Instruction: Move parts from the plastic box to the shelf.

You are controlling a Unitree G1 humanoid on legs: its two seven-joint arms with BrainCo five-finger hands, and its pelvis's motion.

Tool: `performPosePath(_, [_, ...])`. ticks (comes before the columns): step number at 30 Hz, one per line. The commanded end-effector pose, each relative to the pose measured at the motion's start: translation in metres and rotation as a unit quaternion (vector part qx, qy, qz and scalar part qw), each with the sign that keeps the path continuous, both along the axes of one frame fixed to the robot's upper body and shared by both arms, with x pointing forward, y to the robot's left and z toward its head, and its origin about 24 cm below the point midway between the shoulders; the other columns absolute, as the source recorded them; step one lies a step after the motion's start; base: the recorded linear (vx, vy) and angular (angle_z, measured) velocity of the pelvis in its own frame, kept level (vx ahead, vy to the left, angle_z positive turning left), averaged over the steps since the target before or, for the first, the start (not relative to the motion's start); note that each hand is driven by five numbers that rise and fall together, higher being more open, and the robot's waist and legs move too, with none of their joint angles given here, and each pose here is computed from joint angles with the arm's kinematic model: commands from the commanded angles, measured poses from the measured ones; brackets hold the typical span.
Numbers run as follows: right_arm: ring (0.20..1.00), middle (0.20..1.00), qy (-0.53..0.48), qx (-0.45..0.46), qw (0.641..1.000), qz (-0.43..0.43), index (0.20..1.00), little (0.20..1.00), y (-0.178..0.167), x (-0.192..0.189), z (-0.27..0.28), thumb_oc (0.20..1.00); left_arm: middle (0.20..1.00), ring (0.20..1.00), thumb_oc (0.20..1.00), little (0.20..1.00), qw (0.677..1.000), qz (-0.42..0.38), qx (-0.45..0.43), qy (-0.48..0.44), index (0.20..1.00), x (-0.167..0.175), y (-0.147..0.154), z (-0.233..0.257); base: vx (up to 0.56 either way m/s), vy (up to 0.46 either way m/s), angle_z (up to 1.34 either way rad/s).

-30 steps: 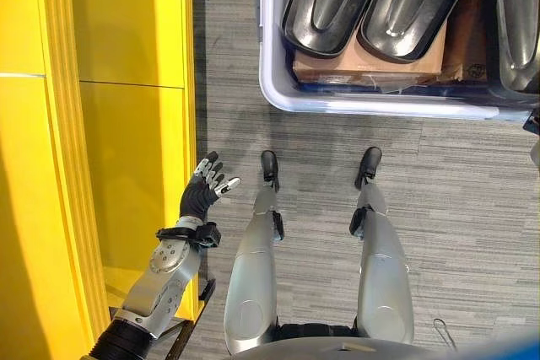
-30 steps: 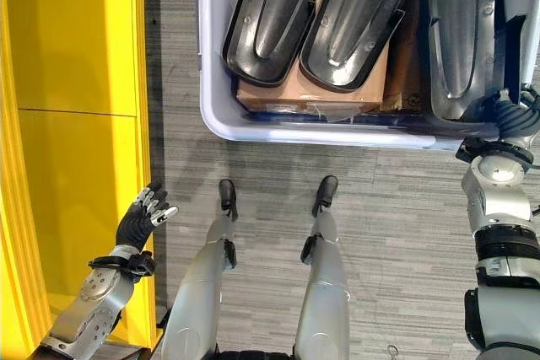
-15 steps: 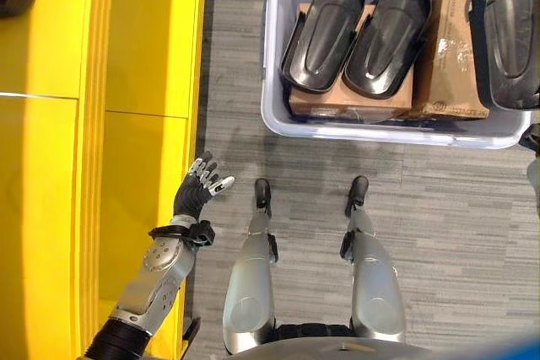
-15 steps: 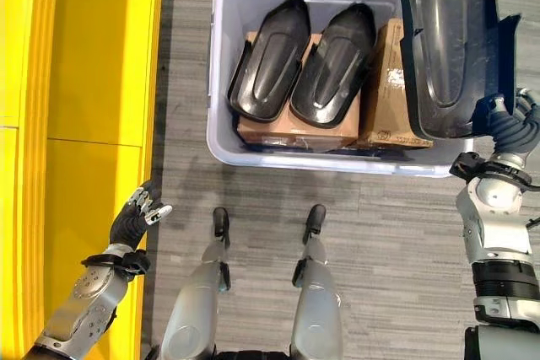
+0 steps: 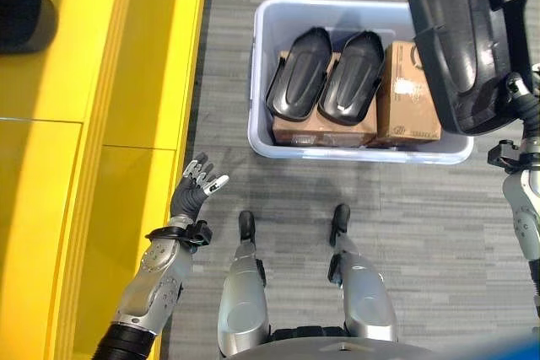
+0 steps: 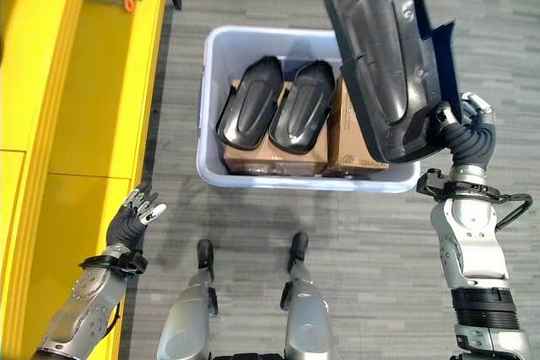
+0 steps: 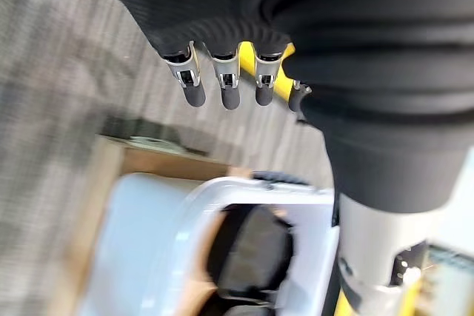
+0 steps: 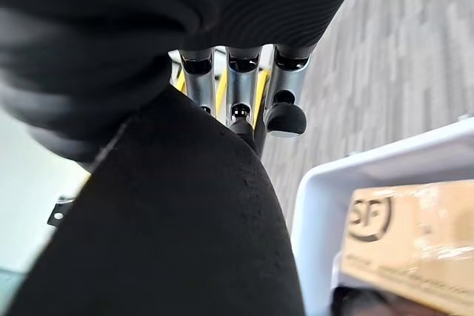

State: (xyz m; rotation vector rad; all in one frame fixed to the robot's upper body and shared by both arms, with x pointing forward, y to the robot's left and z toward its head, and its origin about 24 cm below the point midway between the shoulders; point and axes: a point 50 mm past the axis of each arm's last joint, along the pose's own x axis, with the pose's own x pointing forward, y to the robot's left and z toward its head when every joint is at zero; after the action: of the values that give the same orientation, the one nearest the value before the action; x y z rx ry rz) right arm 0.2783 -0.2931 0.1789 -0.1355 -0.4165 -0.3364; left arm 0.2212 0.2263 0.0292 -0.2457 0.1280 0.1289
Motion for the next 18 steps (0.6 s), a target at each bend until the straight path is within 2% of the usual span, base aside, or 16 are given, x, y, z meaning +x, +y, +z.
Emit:
performPosePath(1, [0.2, 0.2, -0.041, -0.046, 0.998, 0.018, 0.2, 0.2, -0.003, -0.007, 0.021, 0.2, 1.0, 1.0, 1.0, 1.0, 0.999, 0.022, -0.003, 0.029, 1.0, -0.013, 0.008, -0.019, -0.01, -0.079, 0.09])
performPosePath(6, [0.2, 0.2, -0.029, -0.053, 0.998, 0.006, 0.2, 0.2, -0.008, -0.017, 0.012, 0.2, 1.0, 1.0, 1.0, 1.0, 0.999, 0.017, -0.007, 0.038, 1.0, -0.01, 0.003, -0.025, -0.03, -0.039, 0.62])
performPosePath(9, [0.2, 0.2, -0.027, -0.042, 0.999, 0.006, 0.2, 0.2, -0.006, -0.016, 0.008, 0.2, 1.0, 1.0, 1.0, 1.0, 0.999, 0.003, -0.006, 0.04, 1.0, -0.007, -0.002, -0.027, -0.01, 0.039, 1.22])
performPosePath(18, [0.2, 0.2, -0.017, 0.004, 0.997, 0.069, 0.2, 0.2, 0.031, 0.002, -0.006, 0.2, 1.0, 1.0, 1.0, 1.0, 1.0, 0.018, 0.0, 0.025, 1.0, -0.002, 0.0, -0.02, 0.11, 0.095, 0.48])
